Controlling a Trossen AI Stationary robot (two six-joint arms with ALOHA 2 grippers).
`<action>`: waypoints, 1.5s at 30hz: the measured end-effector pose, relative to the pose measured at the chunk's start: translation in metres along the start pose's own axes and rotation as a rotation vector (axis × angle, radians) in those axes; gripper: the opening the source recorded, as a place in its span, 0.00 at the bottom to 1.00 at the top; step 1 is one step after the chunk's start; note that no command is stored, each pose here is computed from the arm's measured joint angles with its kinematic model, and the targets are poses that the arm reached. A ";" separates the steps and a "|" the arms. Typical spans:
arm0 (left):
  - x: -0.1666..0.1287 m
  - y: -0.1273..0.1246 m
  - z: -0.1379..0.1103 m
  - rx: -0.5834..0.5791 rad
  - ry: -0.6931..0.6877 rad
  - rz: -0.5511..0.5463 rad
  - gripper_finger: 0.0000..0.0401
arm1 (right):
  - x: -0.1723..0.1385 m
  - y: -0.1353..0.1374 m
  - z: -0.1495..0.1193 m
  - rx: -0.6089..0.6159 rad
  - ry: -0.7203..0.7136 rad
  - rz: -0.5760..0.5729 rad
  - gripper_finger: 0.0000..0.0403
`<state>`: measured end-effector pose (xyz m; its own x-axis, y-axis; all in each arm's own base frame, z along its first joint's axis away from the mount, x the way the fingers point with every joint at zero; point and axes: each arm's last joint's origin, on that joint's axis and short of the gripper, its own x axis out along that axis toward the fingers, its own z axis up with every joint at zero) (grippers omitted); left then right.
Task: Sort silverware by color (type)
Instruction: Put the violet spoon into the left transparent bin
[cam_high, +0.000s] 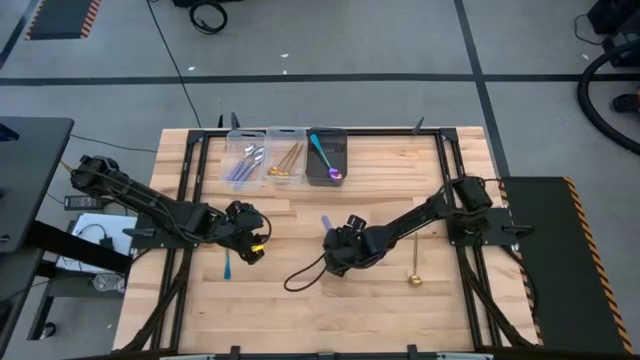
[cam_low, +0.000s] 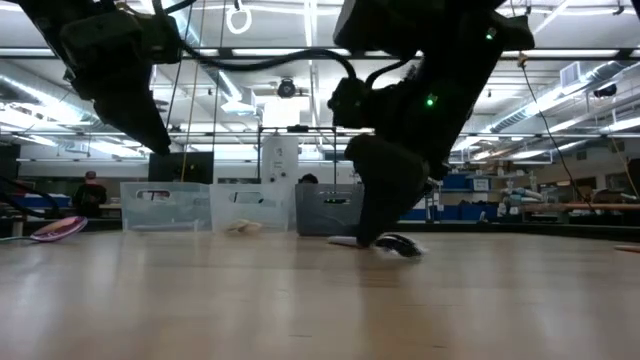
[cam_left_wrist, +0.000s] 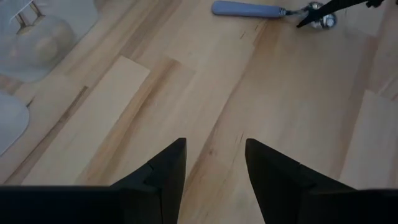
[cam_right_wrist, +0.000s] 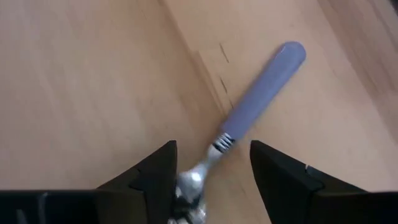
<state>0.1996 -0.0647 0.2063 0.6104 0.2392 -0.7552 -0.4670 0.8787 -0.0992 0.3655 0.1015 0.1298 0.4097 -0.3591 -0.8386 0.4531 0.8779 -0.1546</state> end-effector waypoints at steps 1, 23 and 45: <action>0.000 0.000 0.000 0.001 0.000 0.000 0.43 | 0.002 0.001 0.000 -0.001 0.012 -0.001 0.54; 0.000 -0.001 -0.001 0.001 0.022 -0.022 0.43 | 0.000 -0.002 -0.007 -0.138 0.240 0.185 0.10; 0.000 -0.001 0.000 0.023 0.019 -0.024 0.43 | -0.015 -0.001 0.006 -0.302 0.218 0.211 0.02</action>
<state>0.1998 -0.0655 0.2062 0.6086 0.2099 -0.7652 -0.4373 0.8934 -0.1027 0.3639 0.1038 0.1459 0.2767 -0.1145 -0.9541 0.1117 0.9900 -0.0864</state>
